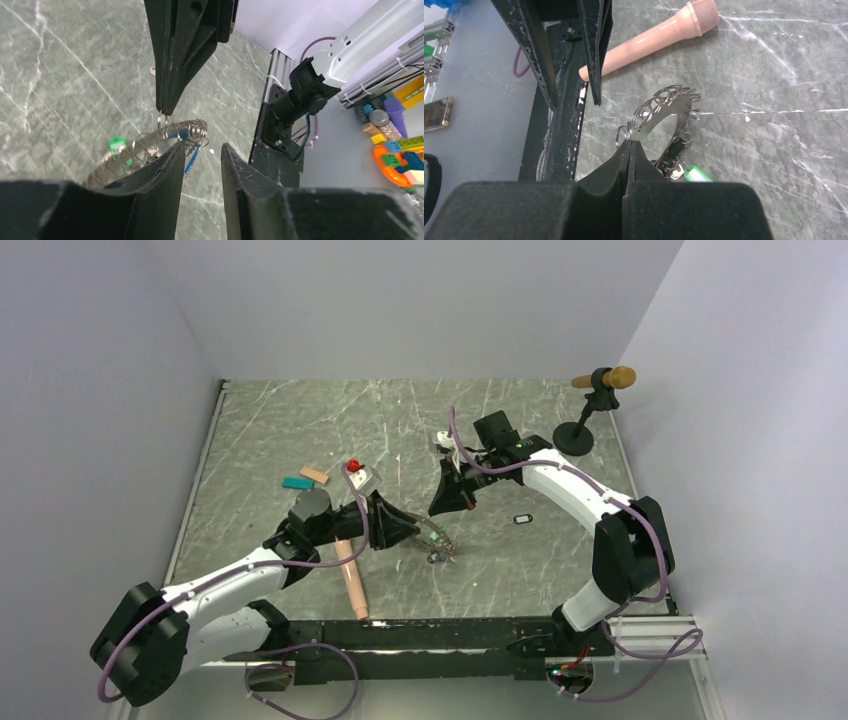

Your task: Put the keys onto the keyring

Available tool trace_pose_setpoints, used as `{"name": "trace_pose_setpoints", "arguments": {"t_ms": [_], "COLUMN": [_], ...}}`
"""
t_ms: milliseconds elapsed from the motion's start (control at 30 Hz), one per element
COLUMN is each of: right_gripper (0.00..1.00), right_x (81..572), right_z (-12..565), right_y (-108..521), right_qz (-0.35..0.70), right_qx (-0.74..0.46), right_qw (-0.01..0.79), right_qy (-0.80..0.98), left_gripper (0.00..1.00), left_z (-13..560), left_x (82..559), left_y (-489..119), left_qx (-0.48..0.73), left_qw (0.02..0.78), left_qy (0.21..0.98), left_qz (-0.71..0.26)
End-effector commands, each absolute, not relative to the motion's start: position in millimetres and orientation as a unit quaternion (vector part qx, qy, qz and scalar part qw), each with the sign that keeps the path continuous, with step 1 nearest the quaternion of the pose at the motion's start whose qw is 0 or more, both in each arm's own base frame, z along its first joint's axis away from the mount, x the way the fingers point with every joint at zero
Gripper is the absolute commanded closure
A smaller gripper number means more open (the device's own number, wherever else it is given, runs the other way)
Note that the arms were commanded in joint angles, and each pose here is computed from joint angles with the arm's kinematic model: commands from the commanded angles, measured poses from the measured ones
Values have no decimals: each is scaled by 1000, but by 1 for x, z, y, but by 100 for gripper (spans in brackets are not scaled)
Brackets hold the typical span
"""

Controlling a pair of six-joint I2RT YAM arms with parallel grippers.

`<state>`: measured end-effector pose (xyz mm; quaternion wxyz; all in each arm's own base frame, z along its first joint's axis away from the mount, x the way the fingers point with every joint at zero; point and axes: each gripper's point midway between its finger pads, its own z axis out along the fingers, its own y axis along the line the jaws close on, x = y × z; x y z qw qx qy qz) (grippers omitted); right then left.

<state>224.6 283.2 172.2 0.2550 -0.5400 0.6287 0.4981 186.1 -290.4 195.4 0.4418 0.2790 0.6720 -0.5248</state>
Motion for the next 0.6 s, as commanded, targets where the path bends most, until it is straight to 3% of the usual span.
{"name": "trace_pose_setpoints", "arguments": {"t_ms": [0,433,567], "right_gripper": [100,100,100], "right_x": [219,218,217], "right_z": [200,201,201], "right_y": [288,288,288], "right_qz": [525,528,528], "right_qx": [-545,-548,-547], "right_qw": [283,284,284], "right_qy": [589,584,584], "left_gripper": [64,70,79], "left_z": [220,207,205], "left_x": [197,206,208], "left_y": [-298,-311,-315], "left_qx": [309,330,340], "left_qw": [510,504,498], "left_qy": [620,647,651], "left_qz": [-510,-468,-461]}}
